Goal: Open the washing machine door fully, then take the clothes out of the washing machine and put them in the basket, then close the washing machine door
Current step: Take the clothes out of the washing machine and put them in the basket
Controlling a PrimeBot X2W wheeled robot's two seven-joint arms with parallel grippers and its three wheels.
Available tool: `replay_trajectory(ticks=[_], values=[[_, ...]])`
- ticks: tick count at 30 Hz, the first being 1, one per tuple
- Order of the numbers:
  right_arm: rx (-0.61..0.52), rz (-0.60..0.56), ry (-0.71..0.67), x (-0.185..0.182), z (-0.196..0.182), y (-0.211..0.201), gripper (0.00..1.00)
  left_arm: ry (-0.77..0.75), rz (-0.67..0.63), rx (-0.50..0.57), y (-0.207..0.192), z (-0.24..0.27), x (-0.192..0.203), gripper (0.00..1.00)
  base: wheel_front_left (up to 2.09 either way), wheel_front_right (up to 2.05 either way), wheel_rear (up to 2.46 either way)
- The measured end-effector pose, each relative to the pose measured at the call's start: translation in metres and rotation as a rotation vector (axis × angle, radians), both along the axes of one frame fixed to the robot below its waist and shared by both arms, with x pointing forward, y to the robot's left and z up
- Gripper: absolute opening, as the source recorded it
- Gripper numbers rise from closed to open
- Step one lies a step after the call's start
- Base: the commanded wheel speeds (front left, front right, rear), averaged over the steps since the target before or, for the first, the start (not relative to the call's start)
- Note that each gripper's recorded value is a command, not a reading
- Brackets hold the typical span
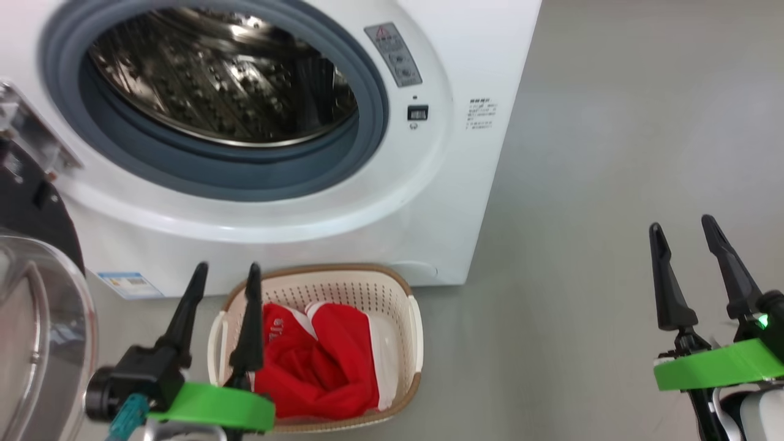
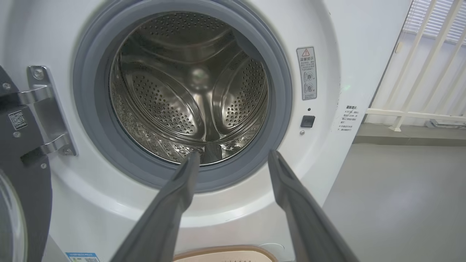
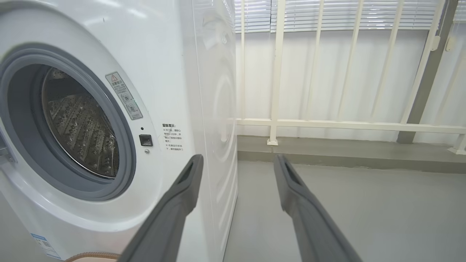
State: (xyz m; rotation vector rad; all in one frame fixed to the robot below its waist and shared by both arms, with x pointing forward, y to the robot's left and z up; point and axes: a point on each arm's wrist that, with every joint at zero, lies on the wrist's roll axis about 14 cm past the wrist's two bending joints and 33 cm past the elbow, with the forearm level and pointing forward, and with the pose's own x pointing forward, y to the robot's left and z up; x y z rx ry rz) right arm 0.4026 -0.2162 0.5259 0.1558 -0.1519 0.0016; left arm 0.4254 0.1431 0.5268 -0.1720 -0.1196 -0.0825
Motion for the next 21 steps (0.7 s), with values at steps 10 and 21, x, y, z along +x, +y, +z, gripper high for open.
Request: replay_trajectory(ticks=[10, 21], values=[[-0.013, -0.037, -0.068, -0.035, 0.024, -0.004, 1.00, -0.007, 0.076, 0.002, 0.032, 0.013, -0.043, 1.00, 0.00, 0.00, 0.00], [-0.019, -0.080, -0.095, -0.062, 0.031, -0.013, 1.00, -0.008, 0.117, -0.015, 0.050, 0.016, -0.069, 1.00, 0.00, 0.00, 0.00]])
